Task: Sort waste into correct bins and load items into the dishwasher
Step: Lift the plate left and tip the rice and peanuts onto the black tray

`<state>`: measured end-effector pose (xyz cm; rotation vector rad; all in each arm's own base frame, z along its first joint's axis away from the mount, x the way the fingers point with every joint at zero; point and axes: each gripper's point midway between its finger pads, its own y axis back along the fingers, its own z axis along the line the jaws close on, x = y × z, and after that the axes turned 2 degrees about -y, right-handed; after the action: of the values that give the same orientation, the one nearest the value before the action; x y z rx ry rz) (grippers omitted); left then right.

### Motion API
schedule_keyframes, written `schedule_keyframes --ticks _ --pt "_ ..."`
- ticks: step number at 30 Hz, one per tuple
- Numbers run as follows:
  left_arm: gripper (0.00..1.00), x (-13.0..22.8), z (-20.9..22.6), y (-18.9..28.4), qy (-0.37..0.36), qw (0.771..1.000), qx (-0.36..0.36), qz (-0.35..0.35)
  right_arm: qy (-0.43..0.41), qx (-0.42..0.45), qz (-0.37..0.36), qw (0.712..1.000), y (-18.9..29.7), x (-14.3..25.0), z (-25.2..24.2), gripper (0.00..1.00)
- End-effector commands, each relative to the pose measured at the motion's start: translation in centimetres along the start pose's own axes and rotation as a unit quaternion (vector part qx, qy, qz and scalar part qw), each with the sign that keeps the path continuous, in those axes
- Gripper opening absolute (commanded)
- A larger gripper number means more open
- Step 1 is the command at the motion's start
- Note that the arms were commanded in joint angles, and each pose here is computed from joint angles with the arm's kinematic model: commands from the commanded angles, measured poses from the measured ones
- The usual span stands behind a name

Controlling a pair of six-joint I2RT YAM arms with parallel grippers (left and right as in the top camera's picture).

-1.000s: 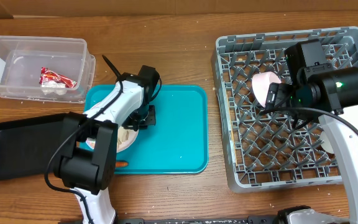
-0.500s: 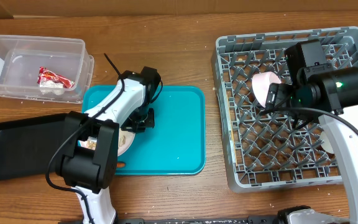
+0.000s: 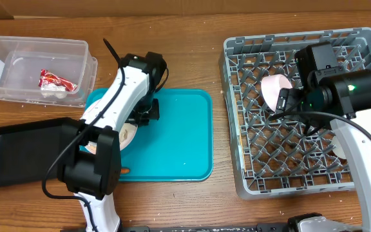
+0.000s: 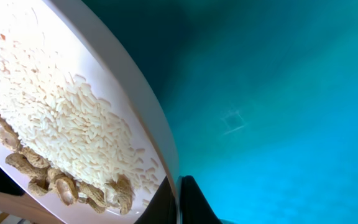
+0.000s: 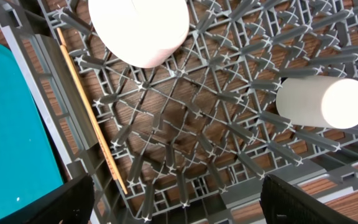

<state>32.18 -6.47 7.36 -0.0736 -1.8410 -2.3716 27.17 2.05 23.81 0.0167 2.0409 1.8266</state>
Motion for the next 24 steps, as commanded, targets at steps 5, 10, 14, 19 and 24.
schedule_keyframes --ticks 5,10,14,19,24 --pt "0.04 -0.8 3.3 0.9 0.046 0.999 0.001 -0.001 0.0 0.006 0.0 1.0 0.2 0.0 -0.3 0.87" --pt "0.04 -0.8 5.2 1.9 0.06 0.998 0.036 -0.008 0.0 0.006 -0.001 1.0 0.2 0.0 -0.3 0.87" --pt "0.04 -0.8 7.6 2.9 0.077 0.996 0.046 -0.024 0.0 0.006 -0.001 1.0 0.2 0.0 -0.3 0.87" --pt "0.04 -0.5 9.3 3.6 0.087 0.99 0.104 -0.028 0.0 0.006 -0.001 1.0 0.2 0.0 -0.3 0.87" --pt "0.04 -0.4 11.3 3.6 0.103 0.982 0.155 -0.03 0.0 0.006 0.0 1.0 0.2 0.0 -0.3 0.87"
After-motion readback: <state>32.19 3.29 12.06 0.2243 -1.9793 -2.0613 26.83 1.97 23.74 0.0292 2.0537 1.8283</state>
